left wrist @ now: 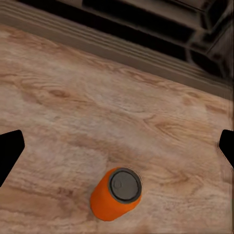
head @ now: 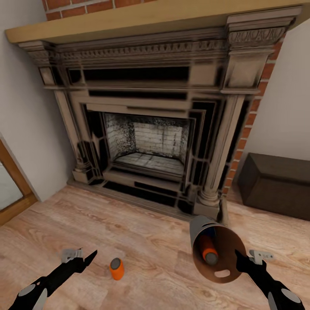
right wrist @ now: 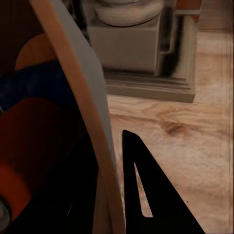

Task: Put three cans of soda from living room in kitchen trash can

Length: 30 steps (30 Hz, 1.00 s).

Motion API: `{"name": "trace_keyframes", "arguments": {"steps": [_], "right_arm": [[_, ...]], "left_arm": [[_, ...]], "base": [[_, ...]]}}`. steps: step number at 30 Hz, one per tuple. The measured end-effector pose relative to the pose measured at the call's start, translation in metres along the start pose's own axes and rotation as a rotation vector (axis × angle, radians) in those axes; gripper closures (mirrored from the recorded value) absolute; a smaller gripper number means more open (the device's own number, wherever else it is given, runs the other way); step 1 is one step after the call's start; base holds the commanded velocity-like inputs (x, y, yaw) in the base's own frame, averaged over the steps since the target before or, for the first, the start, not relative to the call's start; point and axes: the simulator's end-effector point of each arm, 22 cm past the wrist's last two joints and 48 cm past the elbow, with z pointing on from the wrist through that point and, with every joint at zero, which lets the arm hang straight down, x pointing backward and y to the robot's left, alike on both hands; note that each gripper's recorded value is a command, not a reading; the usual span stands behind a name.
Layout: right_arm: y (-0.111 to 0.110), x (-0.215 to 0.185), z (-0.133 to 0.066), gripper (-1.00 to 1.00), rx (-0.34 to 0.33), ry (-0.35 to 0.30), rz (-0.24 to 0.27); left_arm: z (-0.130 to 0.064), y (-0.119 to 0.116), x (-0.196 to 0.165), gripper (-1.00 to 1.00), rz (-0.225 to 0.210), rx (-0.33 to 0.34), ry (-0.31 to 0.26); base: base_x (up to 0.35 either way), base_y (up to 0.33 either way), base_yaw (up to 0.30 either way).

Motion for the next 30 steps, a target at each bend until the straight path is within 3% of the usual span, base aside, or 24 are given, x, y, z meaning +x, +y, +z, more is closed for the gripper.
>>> {"name": "trace_keyframes", "arguments": {"steps": [9,19,24,30], "right_arm": [[0.0025,-0.0042,-0.001,1.0,-0.004,-0.01,0.004],[0.0036,-0.0046,-0.0011,1.0,-0.004,-0.011,0.007],[0.0043,-0.0046,-0.0011,1.0,-0.005,-0.011,0.007],[0.0057,-0.005,-0.0011,1.0,-0.008,-0.012,0.007]], "left_arm": [[-0.001,-0.0017,-0.0057,-1.0,0.011,0.004,-0.01],[-0.0007,-0.0034,-0.0098,-1.0,0.015,0.01,-0.017],[-0.0006,-0.0035,-0.0079,-1.0,0.021,0.009,-0.01],[-0.0009,-0.0041,-0.0018,-1.0,0.068,0.012,0.022]], "base": [[0.239,-0.074,-0.175],[0.037,0.006,-0.103],[0.003,0.242,-0.234],[0.057,0.31,-0.245]]}}
